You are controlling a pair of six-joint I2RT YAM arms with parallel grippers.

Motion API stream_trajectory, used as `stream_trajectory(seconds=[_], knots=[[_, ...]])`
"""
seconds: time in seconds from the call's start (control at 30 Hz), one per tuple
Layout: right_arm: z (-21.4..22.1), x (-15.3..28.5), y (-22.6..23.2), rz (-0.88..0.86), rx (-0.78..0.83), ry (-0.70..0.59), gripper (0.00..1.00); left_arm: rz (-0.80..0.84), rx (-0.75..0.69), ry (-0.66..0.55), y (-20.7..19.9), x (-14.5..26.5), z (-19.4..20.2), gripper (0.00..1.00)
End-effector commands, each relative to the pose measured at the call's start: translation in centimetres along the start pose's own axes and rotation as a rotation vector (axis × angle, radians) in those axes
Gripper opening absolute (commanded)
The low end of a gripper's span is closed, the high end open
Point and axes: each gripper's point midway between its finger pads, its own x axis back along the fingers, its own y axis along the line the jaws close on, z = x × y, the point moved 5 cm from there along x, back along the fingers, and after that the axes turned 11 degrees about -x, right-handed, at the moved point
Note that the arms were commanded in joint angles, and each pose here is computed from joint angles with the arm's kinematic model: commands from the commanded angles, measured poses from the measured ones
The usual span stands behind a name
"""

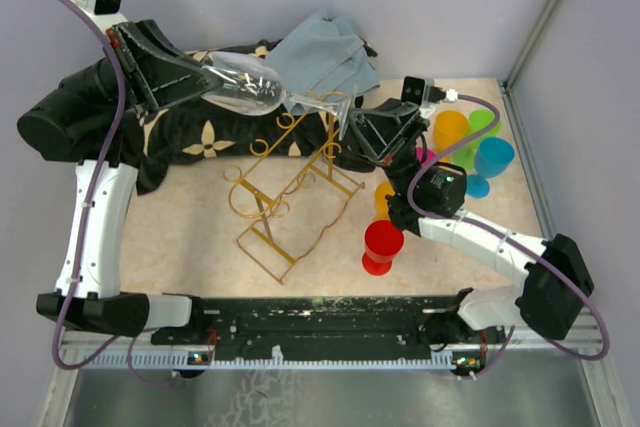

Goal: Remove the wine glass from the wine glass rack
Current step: Pick up the wine glass from the wine rack.

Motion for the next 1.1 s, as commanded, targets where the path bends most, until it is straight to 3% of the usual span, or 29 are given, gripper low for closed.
stream_trajectory(seconds=[0.0, 0.1, 0.3, 0.6, 0.83, 1.07], knots=[[-0.2, 0.6, 0.2, -0.062, 0.053, 0.015, 0.05, 0.085, -0.163, 0.016, -3.8, -0.3, 0.2, 0.0], [0.0, 0.6, 0.4, -0.068, 0.059, 0.034, 0.09, 0.097, -0.195, 0.012, -4.1, -0.4, 0.0, 0.0], [-0.1, 1.0, 0.8, -0.083, 0.072, 0.036, 0.26, 0.094, -0.22, 0.011, -3.2, -0.5, -0.5, 0.0], [-0.6, 1.5, 0.7, -0.042, 0.091, 0.032, 0.4, 0.089, -0.259, 0.024, -2.2, -0.6, -1.0, 0.0], [-0.4, 1.7, -1.2, 0.266, 0.192, 0.063, 0.43, 0.041, -0.309, 0.105, 0.5, -0.4, -1.0, 0.0], [-1.1, 5.2, -1.8, 0.687, 0.31, 0.029, 0.44, -0.032, -0.405, 0.199, 3.5, -0.2, -0.9, 0.0]])
